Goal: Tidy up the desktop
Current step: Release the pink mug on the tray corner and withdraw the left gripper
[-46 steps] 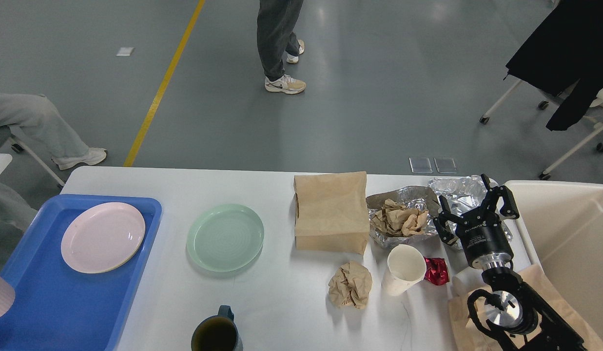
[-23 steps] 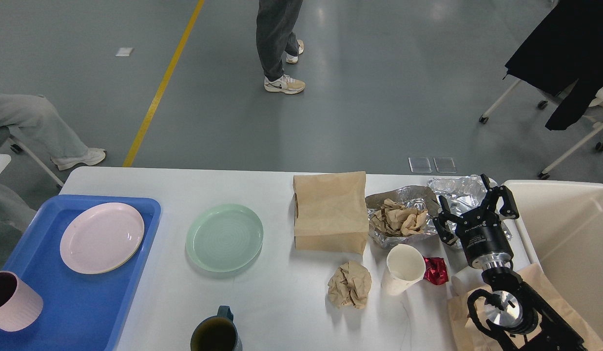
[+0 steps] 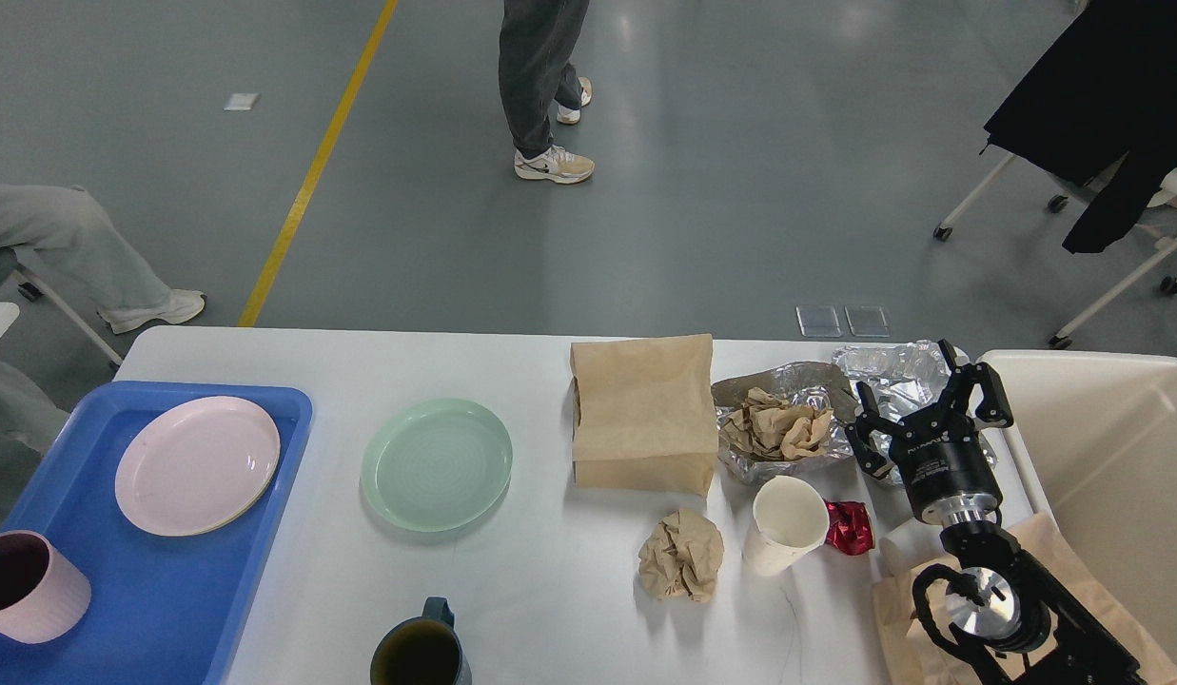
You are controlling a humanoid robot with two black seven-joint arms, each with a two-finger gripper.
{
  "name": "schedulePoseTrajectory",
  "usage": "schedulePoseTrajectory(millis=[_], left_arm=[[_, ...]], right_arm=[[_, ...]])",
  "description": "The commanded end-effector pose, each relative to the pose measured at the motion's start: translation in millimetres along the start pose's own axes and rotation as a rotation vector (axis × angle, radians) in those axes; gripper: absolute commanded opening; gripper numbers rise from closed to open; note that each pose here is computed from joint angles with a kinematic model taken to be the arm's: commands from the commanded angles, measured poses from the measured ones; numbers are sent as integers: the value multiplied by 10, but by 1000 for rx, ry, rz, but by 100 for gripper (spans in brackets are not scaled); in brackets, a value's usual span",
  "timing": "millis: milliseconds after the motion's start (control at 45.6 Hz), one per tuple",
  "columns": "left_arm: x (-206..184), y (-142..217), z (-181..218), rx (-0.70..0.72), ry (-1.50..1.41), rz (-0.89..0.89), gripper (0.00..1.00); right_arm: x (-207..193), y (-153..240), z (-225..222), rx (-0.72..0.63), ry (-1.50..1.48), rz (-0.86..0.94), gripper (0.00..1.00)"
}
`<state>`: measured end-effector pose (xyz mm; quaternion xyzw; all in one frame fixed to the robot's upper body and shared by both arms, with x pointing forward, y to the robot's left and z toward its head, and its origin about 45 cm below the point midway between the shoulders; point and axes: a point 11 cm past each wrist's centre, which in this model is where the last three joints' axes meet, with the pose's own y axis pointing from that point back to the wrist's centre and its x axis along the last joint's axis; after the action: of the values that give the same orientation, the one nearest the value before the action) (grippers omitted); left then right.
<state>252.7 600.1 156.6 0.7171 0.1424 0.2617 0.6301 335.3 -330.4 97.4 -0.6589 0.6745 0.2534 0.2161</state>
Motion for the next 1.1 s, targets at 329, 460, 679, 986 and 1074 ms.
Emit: schedulePoseTrajectory(millis=[329,460,679,986,1074], left_arm=[[-69,-52,-56,-33,68,28,91],[-72,5,-117,-39,84,28,93],[-60,205,-94,-81,133,-3,95],[89,958,380,-114,89,-68,95],[167,1290,685,-134,50,-53,95]], right_arm=[[0,0,0,0,0,0,100],[0,0,0,0,0,0,100],[-5,-1,-2,1,0,-1,100],[-5,-1,-2,1,0,-1,100],[-5,-1,-2,1,0,-1,100]])
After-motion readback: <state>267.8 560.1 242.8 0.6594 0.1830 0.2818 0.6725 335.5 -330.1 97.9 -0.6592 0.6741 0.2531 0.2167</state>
